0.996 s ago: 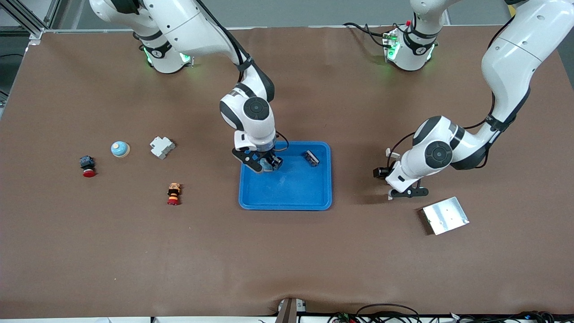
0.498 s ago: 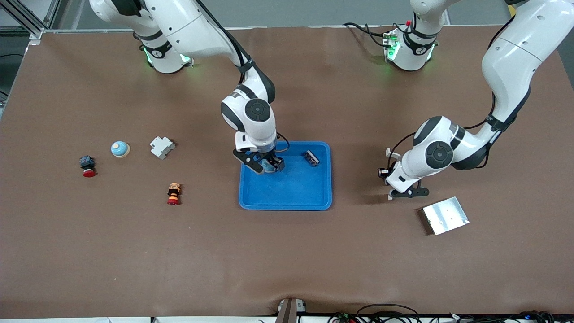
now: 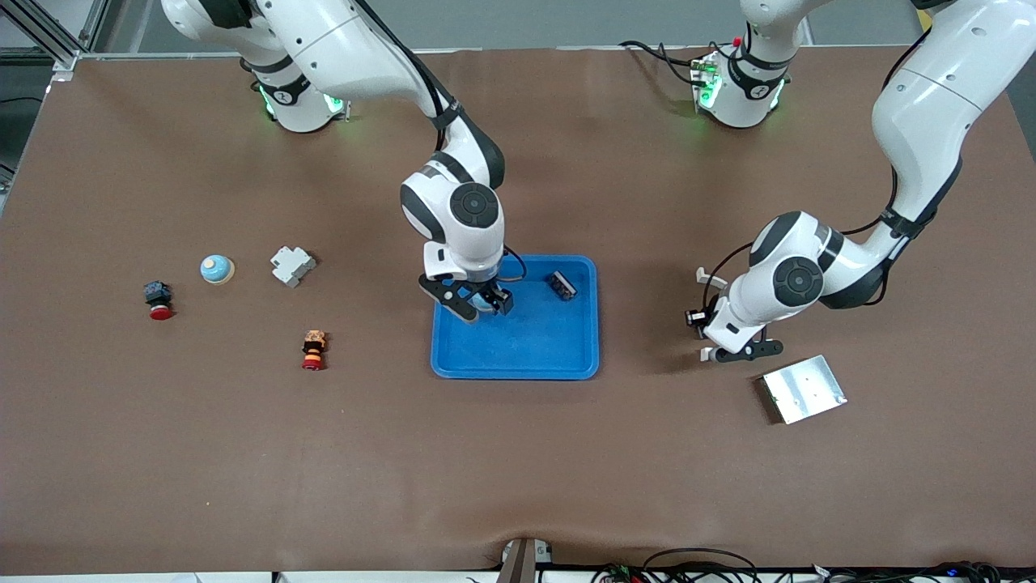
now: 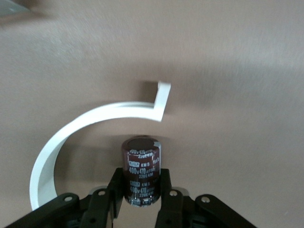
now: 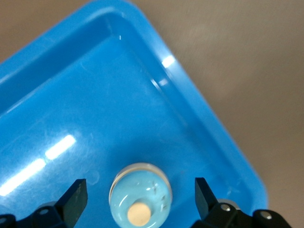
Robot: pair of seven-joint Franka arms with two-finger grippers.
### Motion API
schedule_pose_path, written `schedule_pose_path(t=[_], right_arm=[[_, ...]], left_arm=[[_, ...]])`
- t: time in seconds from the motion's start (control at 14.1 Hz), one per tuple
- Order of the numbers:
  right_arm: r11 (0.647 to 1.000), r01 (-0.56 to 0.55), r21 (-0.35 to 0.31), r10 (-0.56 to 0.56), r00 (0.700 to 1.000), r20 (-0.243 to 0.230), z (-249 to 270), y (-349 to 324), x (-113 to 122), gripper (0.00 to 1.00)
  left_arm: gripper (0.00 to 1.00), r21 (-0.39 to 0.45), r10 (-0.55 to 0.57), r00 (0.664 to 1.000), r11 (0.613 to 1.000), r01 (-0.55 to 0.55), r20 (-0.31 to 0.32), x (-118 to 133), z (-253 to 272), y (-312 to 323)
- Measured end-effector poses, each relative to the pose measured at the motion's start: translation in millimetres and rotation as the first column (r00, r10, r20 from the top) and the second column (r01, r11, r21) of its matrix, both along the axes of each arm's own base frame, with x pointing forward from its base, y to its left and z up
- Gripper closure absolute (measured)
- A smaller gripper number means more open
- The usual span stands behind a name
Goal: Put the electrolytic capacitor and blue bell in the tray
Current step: 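Open the right gripper to release the blue bell in the tray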
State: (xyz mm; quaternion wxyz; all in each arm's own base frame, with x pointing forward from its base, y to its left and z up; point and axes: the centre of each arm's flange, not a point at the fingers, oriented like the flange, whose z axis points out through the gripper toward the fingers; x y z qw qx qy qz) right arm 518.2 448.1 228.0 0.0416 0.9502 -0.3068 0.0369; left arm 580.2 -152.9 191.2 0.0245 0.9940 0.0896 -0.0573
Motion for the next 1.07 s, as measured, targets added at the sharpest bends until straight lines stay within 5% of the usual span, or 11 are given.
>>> schedule_pose_path(t=[0.36, 0.64, 0.85, 1.07], right_arm=[[0.995, -0.068, -0.077, 0.066, 0.998, -0.024, 30, -41, 32, 0.00], [0.990, -0.093, -0.104, 0.094, 0.996, 0.001, 79, -90, 59, 0.00], [0.967, -0.235, -0.103, 0.233, 0.972, -0.031, 109, -163, 83, 0.00], [0.965, -0.242, -0.097, 0.239, 0.970, -0.035, 131, -212, 86, 0.00]], left_arm=[[0.66, 0.002, 0.222, 0.974, 0.975, -0.222, 0.051, 17, 26, -40], [0.66, -0.002, 0.384, 0.921, 0.923, -0.385, 0.065, 19, 37, -70], [0.66, -0.027, 0.497, 0.864, 0.867, -0.497, 0.082, 19, 55, -110], [0.66, -0.054, 0.539, 0.837, 0.842, -0.536, 0.094, 12, 71, -153]])
